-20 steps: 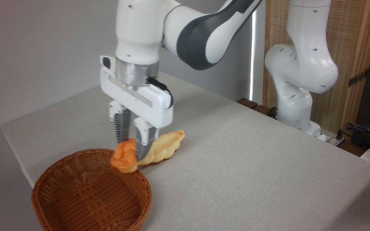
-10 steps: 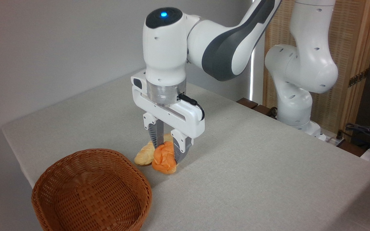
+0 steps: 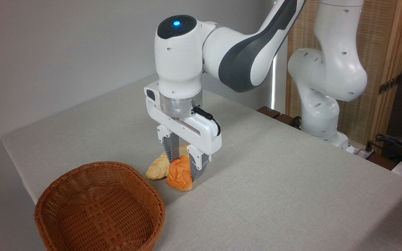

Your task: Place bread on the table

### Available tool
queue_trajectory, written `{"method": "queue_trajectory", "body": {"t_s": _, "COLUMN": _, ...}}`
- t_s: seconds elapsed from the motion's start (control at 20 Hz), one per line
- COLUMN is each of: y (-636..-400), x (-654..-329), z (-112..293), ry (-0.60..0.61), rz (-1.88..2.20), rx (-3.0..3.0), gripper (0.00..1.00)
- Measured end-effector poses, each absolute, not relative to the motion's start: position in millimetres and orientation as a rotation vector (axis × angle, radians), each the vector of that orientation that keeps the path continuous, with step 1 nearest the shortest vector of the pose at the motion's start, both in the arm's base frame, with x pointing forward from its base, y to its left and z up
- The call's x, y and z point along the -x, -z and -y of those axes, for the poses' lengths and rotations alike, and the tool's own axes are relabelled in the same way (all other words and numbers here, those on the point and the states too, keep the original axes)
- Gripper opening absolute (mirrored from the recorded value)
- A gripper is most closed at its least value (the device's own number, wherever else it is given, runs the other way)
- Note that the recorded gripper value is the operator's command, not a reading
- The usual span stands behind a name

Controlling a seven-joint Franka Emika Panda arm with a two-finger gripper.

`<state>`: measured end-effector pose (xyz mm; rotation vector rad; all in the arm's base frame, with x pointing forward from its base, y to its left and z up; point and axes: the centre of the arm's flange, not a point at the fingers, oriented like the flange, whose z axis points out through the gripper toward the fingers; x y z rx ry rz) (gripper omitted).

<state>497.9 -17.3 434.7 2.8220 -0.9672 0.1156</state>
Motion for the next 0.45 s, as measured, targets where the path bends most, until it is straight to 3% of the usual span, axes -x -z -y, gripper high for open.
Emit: {"method": "queue_trajectory", "body": {"t_s": 0.45, "y": -449.0, "x": -504.6, "z": 17.1, "ry": -0.163, "rz": 0.995, "rx": -2.821, "gripper": 1.00}}
